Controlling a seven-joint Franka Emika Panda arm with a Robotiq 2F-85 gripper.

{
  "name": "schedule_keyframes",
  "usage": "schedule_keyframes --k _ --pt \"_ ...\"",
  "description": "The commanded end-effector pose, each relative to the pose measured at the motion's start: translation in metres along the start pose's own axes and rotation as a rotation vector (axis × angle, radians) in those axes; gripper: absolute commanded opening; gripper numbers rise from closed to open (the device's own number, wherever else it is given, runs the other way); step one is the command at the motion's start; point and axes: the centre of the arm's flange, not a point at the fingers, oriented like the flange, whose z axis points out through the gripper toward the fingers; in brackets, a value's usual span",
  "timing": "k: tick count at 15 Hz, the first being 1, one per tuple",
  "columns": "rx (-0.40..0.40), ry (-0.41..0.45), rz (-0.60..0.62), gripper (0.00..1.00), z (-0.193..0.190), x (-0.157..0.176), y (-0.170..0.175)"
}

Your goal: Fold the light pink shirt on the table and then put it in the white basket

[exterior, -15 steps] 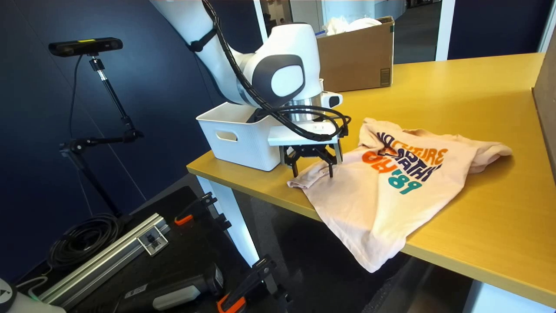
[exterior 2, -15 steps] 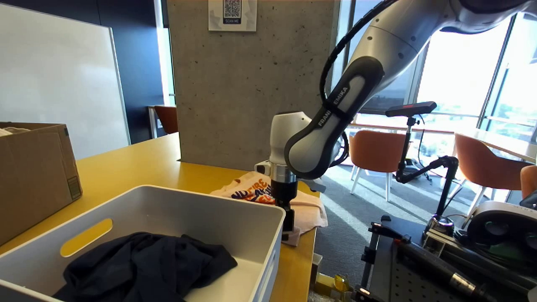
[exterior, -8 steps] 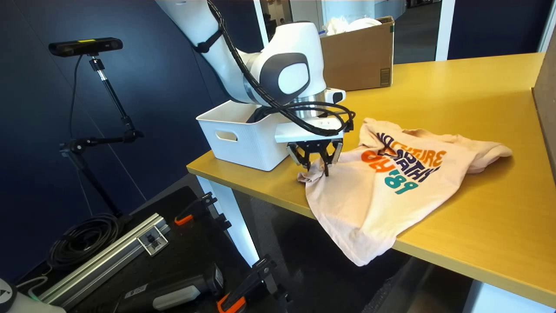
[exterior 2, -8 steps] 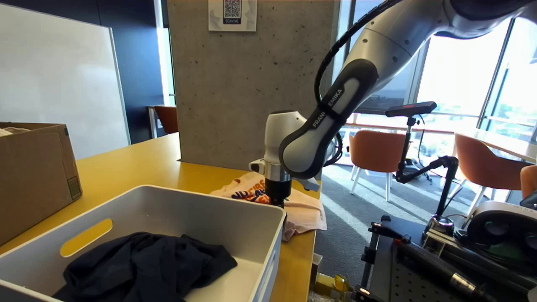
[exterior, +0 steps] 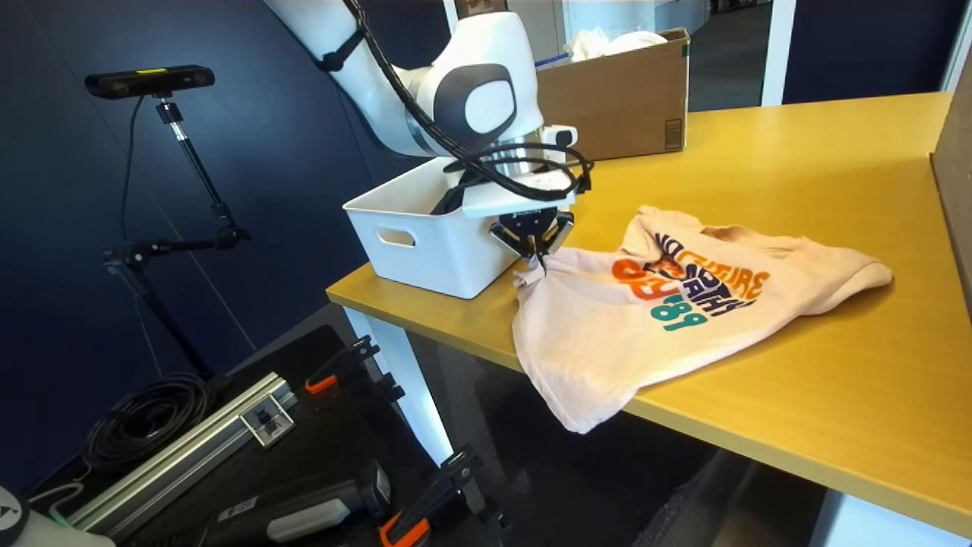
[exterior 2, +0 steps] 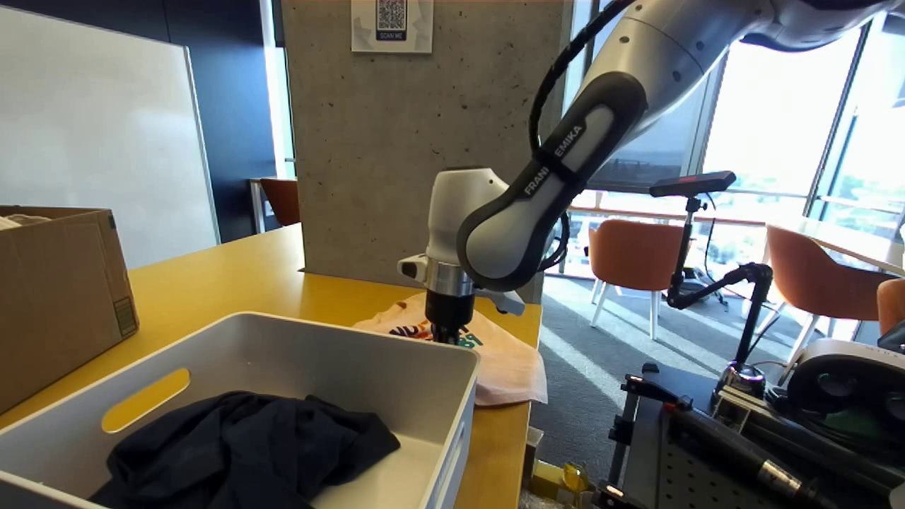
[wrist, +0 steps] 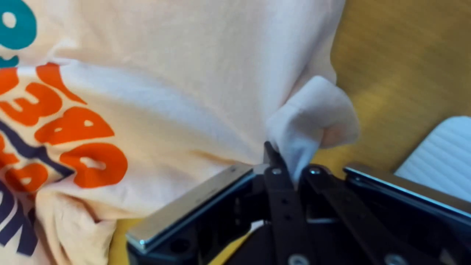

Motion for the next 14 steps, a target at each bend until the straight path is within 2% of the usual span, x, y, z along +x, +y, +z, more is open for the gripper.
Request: schedule_keyframes --k 1,5,8,10,14 --pt "-0.037 0.036 -0.018 0.01 -0.066 0.017 -0.013" --pt "-0.07 0.089 -0.031 0.01 -0.122 0.037 -0.015" --pt "-0.089 0.112 -0.027 0.01 -0.147 0.042 -0.008" --pt "-0.104 0.112 0.002 0.01 -0.153 0.033 0.01" --pt "-0.157 0.082 0.115 0.01 -0.148 -0.01 0.081"
